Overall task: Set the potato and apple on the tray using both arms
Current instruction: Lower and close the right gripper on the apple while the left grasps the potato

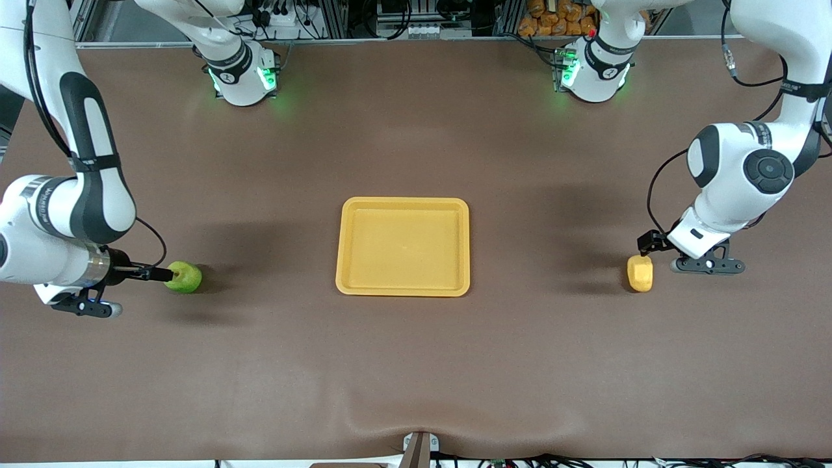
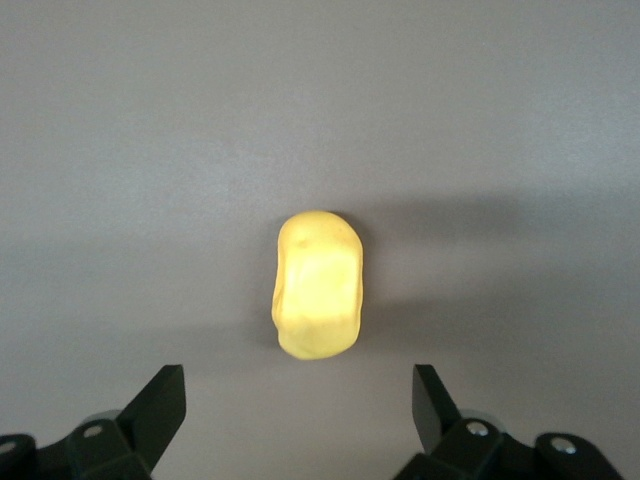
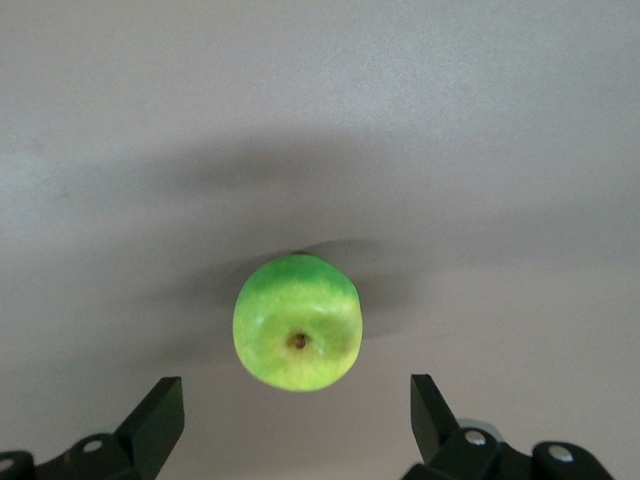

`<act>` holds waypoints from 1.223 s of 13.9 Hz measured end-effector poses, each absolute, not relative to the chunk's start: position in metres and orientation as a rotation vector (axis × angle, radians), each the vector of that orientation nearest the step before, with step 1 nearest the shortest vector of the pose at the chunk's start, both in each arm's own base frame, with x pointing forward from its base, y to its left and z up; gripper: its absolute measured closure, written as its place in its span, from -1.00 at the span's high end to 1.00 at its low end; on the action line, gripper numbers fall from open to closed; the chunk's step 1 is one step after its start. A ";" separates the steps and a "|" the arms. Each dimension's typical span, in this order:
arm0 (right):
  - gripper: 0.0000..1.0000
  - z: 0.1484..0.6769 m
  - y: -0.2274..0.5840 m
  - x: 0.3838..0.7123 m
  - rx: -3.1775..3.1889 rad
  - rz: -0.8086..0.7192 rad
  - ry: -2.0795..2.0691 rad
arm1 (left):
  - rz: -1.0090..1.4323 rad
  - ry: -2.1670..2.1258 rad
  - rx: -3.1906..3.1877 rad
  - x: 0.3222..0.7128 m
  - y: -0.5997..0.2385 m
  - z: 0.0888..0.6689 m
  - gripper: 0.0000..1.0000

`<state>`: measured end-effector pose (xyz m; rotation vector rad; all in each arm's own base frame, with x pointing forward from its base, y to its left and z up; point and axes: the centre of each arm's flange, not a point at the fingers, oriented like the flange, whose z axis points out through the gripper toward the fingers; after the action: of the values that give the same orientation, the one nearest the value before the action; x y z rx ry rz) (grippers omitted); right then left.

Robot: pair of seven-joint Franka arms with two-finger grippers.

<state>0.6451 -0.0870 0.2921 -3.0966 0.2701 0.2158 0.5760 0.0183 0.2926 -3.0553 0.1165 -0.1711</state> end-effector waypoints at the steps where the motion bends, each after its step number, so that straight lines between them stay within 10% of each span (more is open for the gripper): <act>1: 1.00 0.284 -0.087 0.643 -3.099 0.190 0.274 | -0.178 0.118 -3.057 0.577 0.018 0.286 1.00; 17: 1.00 0.222 -0.087 0.619 -3.045 0.159 0.365 | -0.251 0.077 -3.074 0.587 0.032 0.221 0.81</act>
<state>0.6191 -0.0869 0.2215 -3.0454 0.3649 0.1593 0.5865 0.0324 0.2207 -3.0737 0.0766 -0.2509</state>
